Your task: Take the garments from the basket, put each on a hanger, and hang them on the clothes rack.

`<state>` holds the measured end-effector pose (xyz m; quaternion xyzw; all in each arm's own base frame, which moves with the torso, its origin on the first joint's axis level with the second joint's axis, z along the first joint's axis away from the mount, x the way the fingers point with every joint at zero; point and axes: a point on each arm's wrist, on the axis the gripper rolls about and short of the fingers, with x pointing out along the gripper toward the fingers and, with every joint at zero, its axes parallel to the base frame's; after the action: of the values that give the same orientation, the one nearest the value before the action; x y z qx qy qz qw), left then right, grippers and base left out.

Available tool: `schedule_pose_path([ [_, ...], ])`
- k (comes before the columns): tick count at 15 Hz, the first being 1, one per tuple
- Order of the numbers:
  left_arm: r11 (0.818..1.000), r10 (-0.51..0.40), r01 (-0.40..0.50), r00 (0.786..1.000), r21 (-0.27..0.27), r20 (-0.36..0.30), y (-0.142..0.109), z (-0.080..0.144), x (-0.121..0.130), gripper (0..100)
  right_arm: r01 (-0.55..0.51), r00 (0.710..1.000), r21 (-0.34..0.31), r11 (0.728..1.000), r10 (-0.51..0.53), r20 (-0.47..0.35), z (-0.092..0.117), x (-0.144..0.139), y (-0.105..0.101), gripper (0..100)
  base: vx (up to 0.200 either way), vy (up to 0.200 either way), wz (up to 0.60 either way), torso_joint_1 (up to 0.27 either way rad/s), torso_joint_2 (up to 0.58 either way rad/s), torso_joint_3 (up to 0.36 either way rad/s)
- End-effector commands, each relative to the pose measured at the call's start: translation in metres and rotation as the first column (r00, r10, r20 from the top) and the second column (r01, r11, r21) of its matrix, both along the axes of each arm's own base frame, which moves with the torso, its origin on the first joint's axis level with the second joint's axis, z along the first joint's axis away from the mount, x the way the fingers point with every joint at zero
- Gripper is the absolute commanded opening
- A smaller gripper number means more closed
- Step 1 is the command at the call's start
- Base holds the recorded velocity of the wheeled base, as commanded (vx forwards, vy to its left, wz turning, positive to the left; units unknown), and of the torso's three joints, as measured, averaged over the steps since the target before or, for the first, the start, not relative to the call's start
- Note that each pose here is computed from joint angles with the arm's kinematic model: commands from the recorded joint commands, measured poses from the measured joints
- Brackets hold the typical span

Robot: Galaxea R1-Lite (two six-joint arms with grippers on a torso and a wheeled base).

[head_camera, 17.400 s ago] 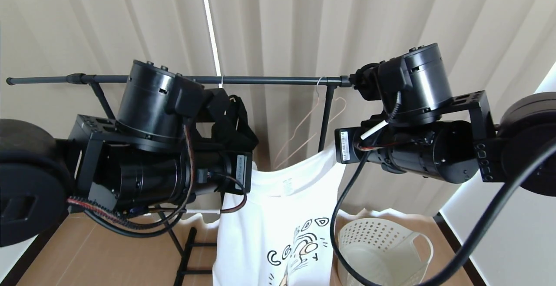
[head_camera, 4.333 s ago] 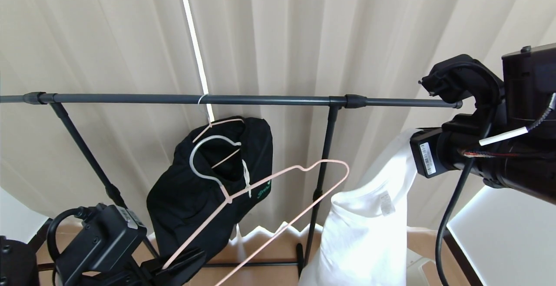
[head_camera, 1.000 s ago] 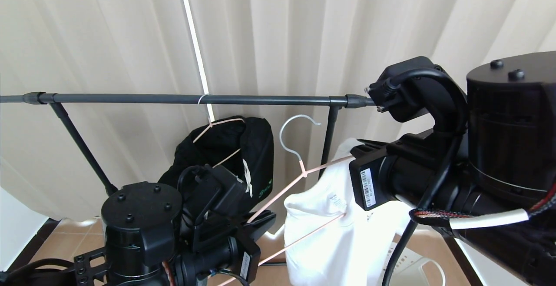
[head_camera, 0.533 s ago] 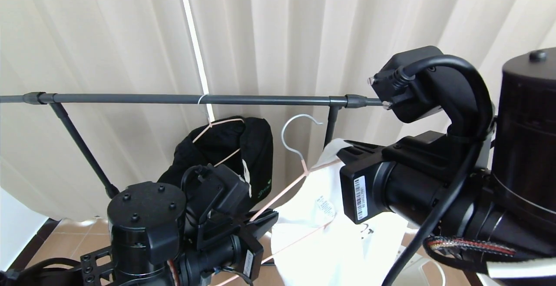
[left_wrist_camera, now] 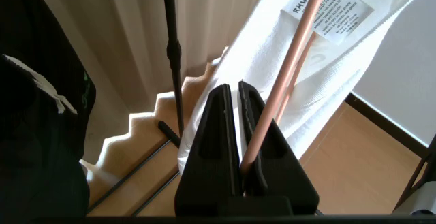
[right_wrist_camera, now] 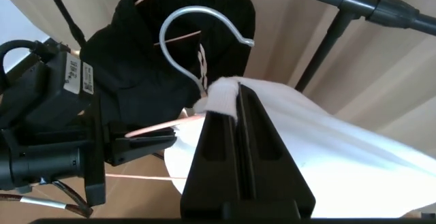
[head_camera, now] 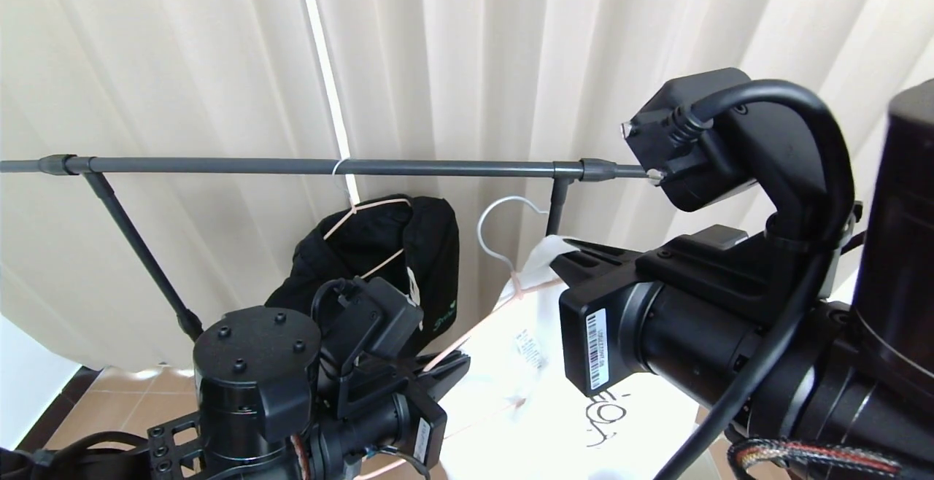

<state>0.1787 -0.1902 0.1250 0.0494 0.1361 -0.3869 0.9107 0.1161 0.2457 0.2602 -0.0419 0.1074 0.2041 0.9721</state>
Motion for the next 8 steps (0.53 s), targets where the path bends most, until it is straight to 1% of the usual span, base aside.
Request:
schedule_pose_path([
  [1,1.0,0.001,-0.001,1.0,-0.007,0.006,0.0,0.0,0.0,0,-0.001,1.0,0.003,1.0,0.001,0.001,0.001,-0.001,-0.001,0,0.0,0.0,0.0,0.0,0.0,0.0],
  [4,0.999,0.005,-0.003,0.999,-0.041,0.04,0.004,0.001,-0.003,0,0.041,0.999,0.006,0.999,-0.042,0.004,0.002,0.008,-0.006,0,0.0,0.0,0.0,0.0,0.0,0.0],
  [5,0.999,0.006,-0.004,0.999,-0.044,0.045,0.005,0.0,-0.004,0,0.047,0.999,0.007,0.999,-0.048,0.006,0.002,0.009,-0.006,0,0.0,0.0,0.0,0.0,0.0,0.0],
  [6,0.999,0.006,-0.004,0.999,-0.043,0.044,0.007,-0.001,-0.005,0,0.049,0.999,0.009,0.999,-0.049,0.005,0.002,0.009,-0.007,100,0.0,0.0,0.0,0.0,0.0,0.0],
  [8,0.999,0.003,0.0,0.999,-0.051,0.053,0.008,0.002,-0.007,0,0.07,0.998,0.006,0.998,-0.07,0.006,0.002,0.014,-0.009,100,0.0,0.0,0.0,0.0,0.0,0.0],
])
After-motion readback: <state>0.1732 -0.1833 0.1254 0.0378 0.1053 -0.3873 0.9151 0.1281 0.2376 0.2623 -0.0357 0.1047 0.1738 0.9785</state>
